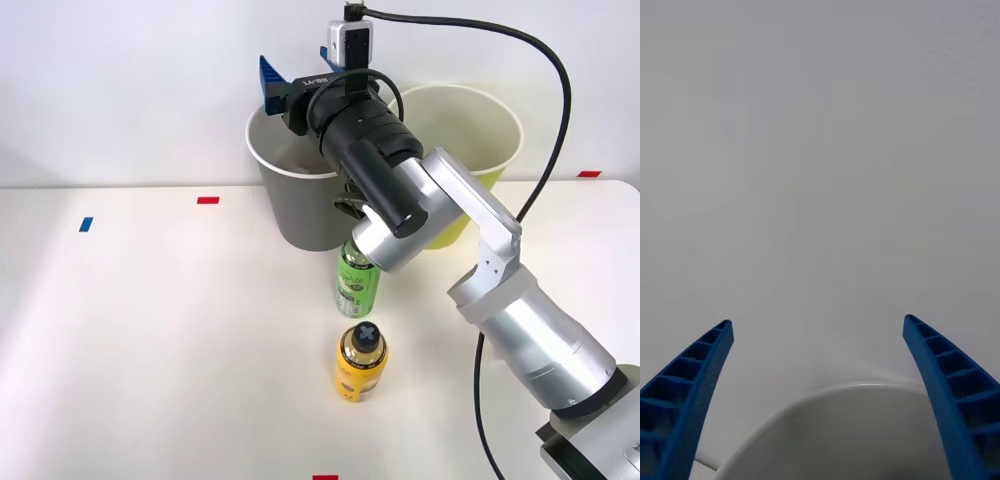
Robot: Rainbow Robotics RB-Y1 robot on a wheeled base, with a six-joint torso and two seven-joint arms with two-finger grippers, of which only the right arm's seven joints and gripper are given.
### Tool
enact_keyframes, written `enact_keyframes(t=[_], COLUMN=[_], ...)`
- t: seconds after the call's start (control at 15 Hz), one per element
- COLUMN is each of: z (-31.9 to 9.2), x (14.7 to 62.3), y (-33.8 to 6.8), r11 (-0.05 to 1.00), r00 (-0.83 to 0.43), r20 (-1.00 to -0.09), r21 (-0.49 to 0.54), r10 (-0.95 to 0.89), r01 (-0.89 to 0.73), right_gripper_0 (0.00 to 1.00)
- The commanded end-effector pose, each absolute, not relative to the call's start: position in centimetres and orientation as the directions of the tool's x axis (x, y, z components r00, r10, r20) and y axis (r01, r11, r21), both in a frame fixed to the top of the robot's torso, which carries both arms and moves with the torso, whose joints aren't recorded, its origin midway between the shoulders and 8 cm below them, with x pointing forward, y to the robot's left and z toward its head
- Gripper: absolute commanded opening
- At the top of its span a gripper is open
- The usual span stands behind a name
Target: Put cans in the gray bin, plastic bottles in the light green bin
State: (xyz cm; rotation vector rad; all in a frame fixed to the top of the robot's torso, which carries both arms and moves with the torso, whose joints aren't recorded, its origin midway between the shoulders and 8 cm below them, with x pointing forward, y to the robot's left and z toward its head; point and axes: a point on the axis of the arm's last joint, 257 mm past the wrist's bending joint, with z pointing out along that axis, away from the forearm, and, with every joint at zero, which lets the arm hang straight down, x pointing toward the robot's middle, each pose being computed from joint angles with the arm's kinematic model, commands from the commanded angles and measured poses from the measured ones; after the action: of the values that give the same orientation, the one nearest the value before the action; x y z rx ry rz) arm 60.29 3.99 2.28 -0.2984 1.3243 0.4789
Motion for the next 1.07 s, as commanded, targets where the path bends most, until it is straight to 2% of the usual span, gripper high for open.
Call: enact_keyframes(t=[0.07,0.27,0.6,1.07], z=[3.0,4.7,6.5,5.8], x=[60.2,59.9,57.5,51.7], y=[3.9,2.4,-3.7,-11.3], r11=[0.865,0.848,0.837,0.840], r00=[0.194,0.238,0.345,0.358], r20=[-0.967,-0.943,-0.878,-0.836], r21=[0.047,0.076,0.106,0.201], r10=[0.164,0.231,0.333,0.415], r01=[-0.499,-0.524,-0.537,-0.504], right_gripper_0=[1.00,1.00,1.00,1.00])
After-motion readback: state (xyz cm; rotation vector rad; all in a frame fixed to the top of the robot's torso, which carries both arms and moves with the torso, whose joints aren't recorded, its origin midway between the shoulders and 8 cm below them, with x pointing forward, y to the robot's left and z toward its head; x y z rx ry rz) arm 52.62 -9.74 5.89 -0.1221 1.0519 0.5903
